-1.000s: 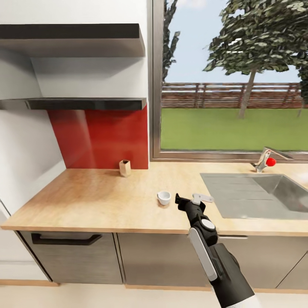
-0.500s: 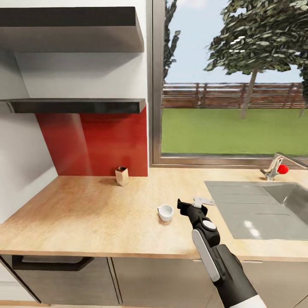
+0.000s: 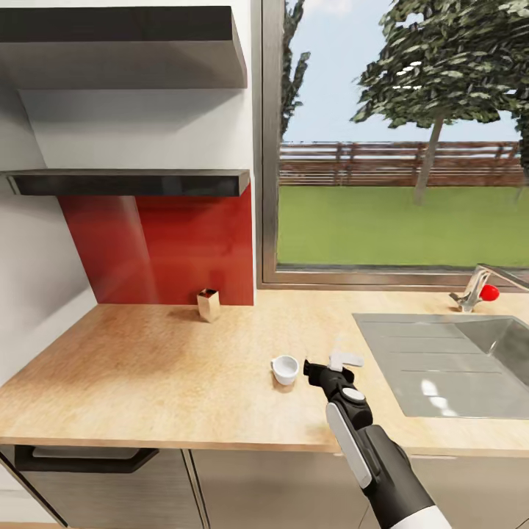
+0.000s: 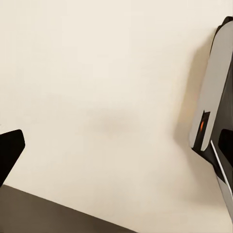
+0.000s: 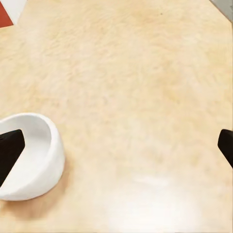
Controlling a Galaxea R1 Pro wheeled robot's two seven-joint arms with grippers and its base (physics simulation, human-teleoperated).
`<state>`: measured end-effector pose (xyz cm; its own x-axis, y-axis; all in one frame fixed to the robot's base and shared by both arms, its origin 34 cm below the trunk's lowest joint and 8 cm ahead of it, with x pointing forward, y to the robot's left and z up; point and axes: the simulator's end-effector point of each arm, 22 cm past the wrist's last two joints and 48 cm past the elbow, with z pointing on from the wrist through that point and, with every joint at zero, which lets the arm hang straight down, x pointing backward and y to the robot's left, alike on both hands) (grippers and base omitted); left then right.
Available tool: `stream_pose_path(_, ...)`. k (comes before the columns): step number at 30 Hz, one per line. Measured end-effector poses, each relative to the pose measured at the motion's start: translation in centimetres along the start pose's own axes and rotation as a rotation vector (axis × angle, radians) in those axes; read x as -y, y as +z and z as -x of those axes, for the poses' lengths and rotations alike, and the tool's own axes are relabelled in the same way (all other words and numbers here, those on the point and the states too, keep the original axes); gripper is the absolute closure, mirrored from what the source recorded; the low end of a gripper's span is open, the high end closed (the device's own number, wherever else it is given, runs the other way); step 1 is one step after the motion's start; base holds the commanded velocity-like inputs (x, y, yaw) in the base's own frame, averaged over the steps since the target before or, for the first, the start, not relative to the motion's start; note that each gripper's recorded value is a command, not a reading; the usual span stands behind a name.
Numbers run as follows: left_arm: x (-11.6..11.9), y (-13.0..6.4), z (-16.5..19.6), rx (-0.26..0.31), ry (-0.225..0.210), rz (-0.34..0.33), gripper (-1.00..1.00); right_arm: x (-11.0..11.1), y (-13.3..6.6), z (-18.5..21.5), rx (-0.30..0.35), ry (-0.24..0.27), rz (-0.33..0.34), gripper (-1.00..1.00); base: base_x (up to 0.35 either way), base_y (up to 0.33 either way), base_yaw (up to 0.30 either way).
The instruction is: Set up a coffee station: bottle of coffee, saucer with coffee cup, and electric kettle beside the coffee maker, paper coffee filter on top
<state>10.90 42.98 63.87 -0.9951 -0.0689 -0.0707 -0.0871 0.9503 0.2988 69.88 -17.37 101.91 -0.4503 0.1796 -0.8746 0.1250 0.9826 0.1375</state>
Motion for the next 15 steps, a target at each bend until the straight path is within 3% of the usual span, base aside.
stream_pose_path(7, -0.1, -0.1, -0.8, -0.017, 0.000, 0.003, -1.00, 0.2, 0.1, -0.4, -0.009, -0.003, -0.006, -1.00, 0.274, 0.121, 0.000)
stream_pose_path(15, -0.2, -0.1, -1.6, -0.030, 0.003, 0.003, -1.00, 0.6, 0.6, -1.9, -0.040, -0.013, -0.016, -1.00, 0.037, 0.017, 0.000)
